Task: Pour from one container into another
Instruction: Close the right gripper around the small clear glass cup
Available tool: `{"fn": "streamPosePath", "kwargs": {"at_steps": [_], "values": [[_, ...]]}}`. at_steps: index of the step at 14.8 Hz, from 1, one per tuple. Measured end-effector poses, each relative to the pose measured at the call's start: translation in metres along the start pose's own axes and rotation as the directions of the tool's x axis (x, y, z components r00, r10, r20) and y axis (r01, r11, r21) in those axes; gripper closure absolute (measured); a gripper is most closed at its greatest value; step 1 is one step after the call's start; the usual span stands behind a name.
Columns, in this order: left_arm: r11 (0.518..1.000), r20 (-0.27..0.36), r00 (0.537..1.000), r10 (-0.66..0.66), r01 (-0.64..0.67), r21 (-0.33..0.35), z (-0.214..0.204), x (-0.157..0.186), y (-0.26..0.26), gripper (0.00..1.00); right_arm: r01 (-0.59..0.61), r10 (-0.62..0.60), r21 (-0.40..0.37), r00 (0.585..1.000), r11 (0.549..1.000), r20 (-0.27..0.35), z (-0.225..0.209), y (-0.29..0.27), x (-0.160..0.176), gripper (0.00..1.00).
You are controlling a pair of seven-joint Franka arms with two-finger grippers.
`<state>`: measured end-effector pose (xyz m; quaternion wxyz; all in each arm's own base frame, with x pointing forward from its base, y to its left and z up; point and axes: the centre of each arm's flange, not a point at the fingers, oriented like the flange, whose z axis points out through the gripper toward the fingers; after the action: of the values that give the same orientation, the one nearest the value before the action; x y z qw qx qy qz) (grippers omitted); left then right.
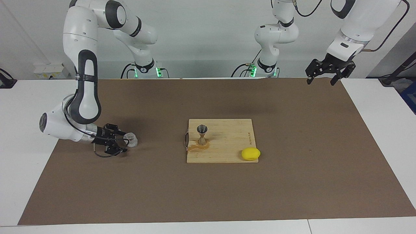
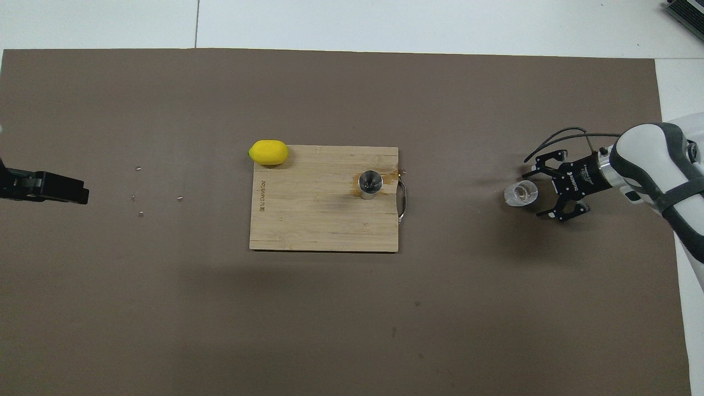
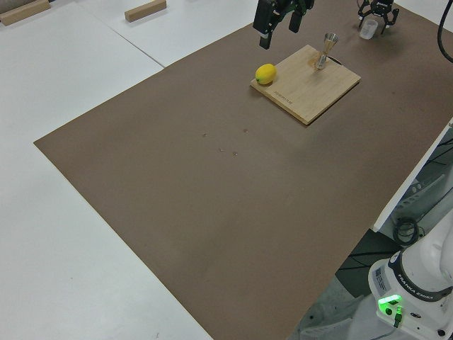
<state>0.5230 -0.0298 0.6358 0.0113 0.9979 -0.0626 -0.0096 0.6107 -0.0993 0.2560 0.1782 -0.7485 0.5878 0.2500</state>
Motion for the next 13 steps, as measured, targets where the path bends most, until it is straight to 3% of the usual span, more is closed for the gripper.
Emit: {"fn": "streamPosePath", "kwargs": {"at_steps": [10,11,13], "values": [[1.0,0.021,1.0,0.012,-0.012,-0.002,0.0,0.008,0.003,0.0,0.016,-0.016,-0.007,1.0,1.0,0.013,0.014,-0.005,-0.014,0.07],[1.0,0.023,1.0,0.012,-0.012,-0.002,0.002,0.009,0.003,0.0,0.018,-0.018,-0.005,1.0,1.0,0.02,0.016,-0.007,-0.018,0.1],[1.0,0.028,1.0,0.012,-0.012,-0.002,0.004,0.008,0.002,0.0,0.015,-0.015,0.007,0.999,1.0,0.037,0.018,-0.01,-0.022,0.34]]}}
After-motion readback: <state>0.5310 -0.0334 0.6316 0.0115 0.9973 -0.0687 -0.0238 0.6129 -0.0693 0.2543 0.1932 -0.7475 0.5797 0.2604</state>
